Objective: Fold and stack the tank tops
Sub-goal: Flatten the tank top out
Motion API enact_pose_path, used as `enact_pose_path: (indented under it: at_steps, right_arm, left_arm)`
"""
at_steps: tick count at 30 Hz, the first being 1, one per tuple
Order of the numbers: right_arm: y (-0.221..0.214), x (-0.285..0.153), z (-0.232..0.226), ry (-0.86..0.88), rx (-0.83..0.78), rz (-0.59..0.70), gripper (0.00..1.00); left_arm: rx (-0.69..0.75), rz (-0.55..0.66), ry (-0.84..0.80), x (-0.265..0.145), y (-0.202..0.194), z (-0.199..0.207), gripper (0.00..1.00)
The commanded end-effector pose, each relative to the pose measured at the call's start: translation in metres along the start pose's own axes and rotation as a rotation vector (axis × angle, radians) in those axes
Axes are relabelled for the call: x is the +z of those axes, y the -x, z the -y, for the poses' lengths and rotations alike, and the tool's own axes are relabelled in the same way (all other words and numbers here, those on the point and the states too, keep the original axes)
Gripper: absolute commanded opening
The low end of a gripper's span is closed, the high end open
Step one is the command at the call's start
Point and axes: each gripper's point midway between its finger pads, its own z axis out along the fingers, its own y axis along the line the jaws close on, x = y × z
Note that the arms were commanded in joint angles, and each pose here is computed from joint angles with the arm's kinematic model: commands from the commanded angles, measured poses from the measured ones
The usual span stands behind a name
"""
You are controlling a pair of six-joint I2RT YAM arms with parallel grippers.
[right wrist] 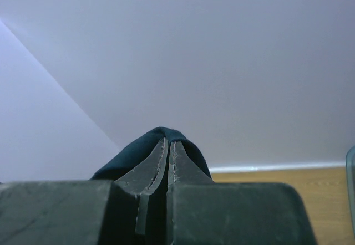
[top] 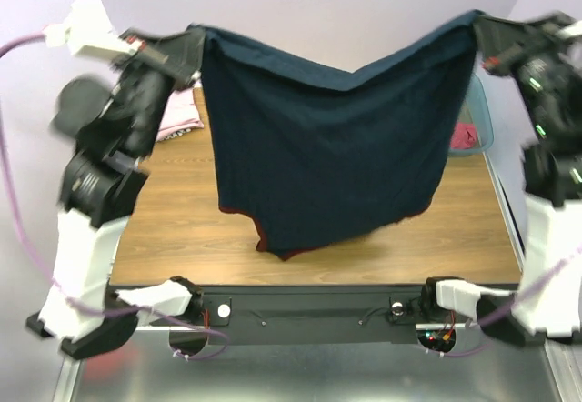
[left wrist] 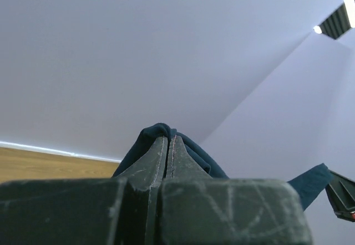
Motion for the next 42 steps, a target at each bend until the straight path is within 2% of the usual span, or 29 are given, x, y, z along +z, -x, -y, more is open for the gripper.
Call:
enact_pose_path:
  at_steps: [1,4,7,8,9,10,11,12,13,15,17,18,19,22,24,25,26,29,30,31,32,33,34,35,37,38,39,40,42]
  right_arm:
    - [-0.053,0.062,0.026,0.036,0.059,-0.112,0.00]
    - [-0.094,0.114,0.048,0.079,0.095,-0.167,0.00]
    - [-0.110,0.151,0.059,0.105,0.118,-0.179,0.01]
    - [-0.117,0.176,0.066,0.118,0.118,-0.174,0.00]
    - [-0.118,0.186,0.067,0.135,0.120,-0.166,0.00]
    - [-0.094,0.192,0.048,0.210,0.117,-0.096,0.00]
    - [-0.096,0.204,0.050,0.224,0.123,-0.084,0.00]
    - [-0.115,0.223,0.067,0.209,0.135,-0.098,0.00]
    - [-0.111,0.231,0.065,0.225,0.141,-0.074,0.00]
    - [-0.094,0.239,0.058,0.258,0.126,-0.007,0.00]
    - [-0.075,0.237,0.049,0.293,0.105,0.068,0.00]
    - [-0.087,0.241,0.059,0.269,0.111,0.055,0.00]
    - [-0.057,0.227,0.038,0.327,0.077,0.139,0.00]
    - [-0.037,0.197,0.029,0.351,0.044,0.250,0.00]
    - [-0.028,0.182,0.027,0.341,0.016,0.293,0.00]
    - [-0.043,0.181,0.043,0.292,0.009,0.274,0.00]
    - [-0.032,0.166,0.035,0.293,0.001,0.297,0.00]
    - [-0.066,0.153,0.055,0.242,0.020,0.224,0.00]
    - [-0.079,0.151,0.062,0.226,0.029,0.196,0.00]
    - [-0.092,0.147,0.067,0.220,0.039,0.160,0.00]
    - [-0.129,0.143,0.090,0.166,0.064,0.081,0.00]
    - [-0.137,0.131,0.094,0.139,0.073,0.055,0.00]
    - [-0.154,0.121,0.104,0.105,0.091,0.013,0.00]
    - [-0.195,0.106,0.128,0.040,0.120,-0.076,0.01]
    - [-0.227,0.074,0.138,-0.006,0.161,-0.175,0.00]
    - [-0.246,0.060,0.142,-0.022,0.198,-0.223,0.00]
    - [-0.288,0.034,0.163,-0.083,0.233,-0.320,0.00]
    - [-0.301,0.013,0.164,-0.112,0.266,-0.376,0.00]
    - [-0.333,-0.023,0.177,-0.171,0.293,-0.459,0.00]
  left_arm:
    - [0.012,0.048,-0.057,0.050,0.002,0.006,0.00]
    - [0.026,0.027,-0.079,0.098,-0.003,-0.025,0.00]
    - [0.017,-0.069,-0.158,0.151,-0.025,-0.040,0.00]
    - [0.010,-0.075,-0.174,0.164,-0.023,-0.047,0.00]
    - [-0.005,-0.124,-0.160,0.195,-0.050,-0.073,0.00]
    - [-0.023,-0.091,-0.253,0.197,-0.030,-0.049,0.00]
    - [-0.030,-0.089,-0.286,0.207,-0.030,-0.052,0.00]
    - [-0.048,-0.117,-0.291,0.225,-0.044,-0.076,0.00]
    - [-0.050,-0.055,-0.371,0.224,-0.021,-0.061,0.00]
    - [-0.103,-0.028,-0.440,0.225,-0.009,-0.061,0.00]
    - [-0.064,0.055,-0.501,0.218,0.017,-0.061,0.00]
    - [-0.047,0.086,-0.512,0.213,0.028,-0.057,0.00]
    - [-0.020,0.123,-0.542,0.207,0.039,-0.051,0.00]
    - [0.041,0.206,-0.599,0.187,0.076,-0.045,0.00]
    - [0.060,0.220,-0.626,0.178,0.084,-0.042,0.00]
    - [0.058,0.200,-0.618,0.175,0.083,-0.044,0.00]
    - [0.056,0.182,-0.609,0.175,0.079,-0.050,0.00]
    - [0.017,0.092,-0.549,0.171,0.045,-0.078,0.00]
    - [0.017,0.085,-0.553,0.159,0.043,-0.071,0.00]
    - [-0.042,0.020,-0.472,0.165,0.010,-0.111,0.00]
    - [-0.067,-0.005,-0.447,0.161,-0.004,-0.122,0.00]
    - [-0.077,-0.019,-0.441,0.148,-0.011,-0.120,0.00]
    - [-0.144,-0.085,-0.343,0.144,-0.052,-0.162,0.00]
    - [-0.191,-0.116,-0.298,0.136,-0.072,-0.176,0.00]
    - [-0.245,-0.142,-0.230,0.108,-0.096,-0.189,0.00]
    - [-0.328,-0.211,-0.099,0.084,-0.144,-0.233,0.00]
    - [-0.356,-0.225,-0.042,0.068,-0.161,-0.247,0.00]
    - [-0.400,-0.256,0.074,0.035,-0.194,-0.270,0.00]
    - [-0.395,-0.289,0.153,0.001,-0.216,-0.281,0.00]
